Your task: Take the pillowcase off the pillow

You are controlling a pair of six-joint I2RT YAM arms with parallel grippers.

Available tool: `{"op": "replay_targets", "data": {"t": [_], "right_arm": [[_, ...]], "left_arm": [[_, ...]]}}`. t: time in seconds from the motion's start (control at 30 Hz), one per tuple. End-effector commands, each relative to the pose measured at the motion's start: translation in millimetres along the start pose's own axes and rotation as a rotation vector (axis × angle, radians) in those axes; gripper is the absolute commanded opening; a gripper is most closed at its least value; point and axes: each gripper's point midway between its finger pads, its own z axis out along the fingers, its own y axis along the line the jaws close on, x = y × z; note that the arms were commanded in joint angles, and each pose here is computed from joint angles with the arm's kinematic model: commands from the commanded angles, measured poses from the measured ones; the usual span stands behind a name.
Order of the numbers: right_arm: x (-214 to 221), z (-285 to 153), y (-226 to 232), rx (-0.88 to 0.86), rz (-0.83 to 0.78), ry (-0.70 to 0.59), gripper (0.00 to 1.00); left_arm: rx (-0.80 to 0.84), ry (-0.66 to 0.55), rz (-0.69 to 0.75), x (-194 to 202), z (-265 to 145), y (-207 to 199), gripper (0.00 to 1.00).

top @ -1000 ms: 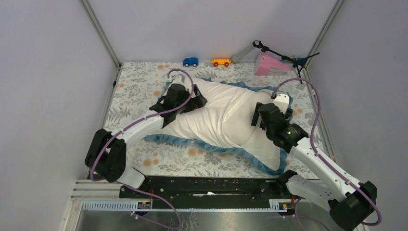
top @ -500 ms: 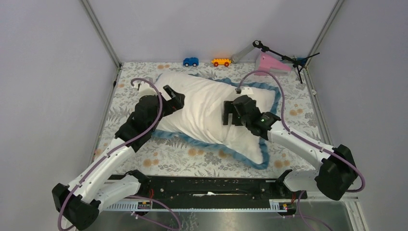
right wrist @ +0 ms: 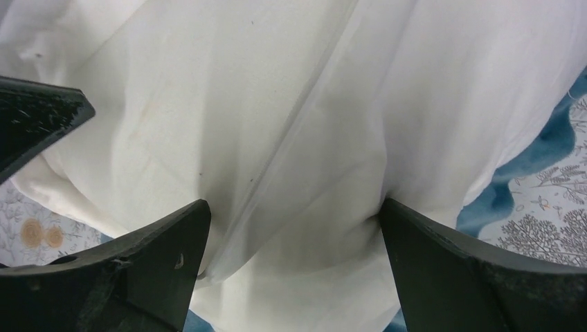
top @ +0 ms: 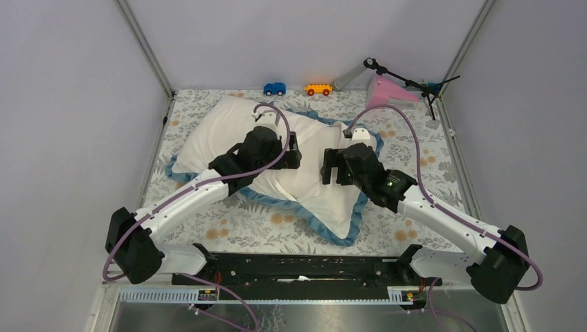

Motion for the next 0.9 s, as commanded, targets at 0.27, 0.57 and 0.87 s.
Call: {"op": "replay_targets", "data": {"t": [0.27,0.57,0.87], "right_arm": [[3,-7,-8,0.042,0.074,-0.013,0.84],[26,-21,-28,0.056,0.17,-0.044,0.64],[61,-31,-73,0.219,0.209,-0.022,0.03]], "left_arm": [[0.197,-0.04,0.163,-43,11,-64,0.99],[0.144,0.226,0.123,31,72,-52,0.99],[-0.109,0.251,0.032,57,96,35,0.38]]}}
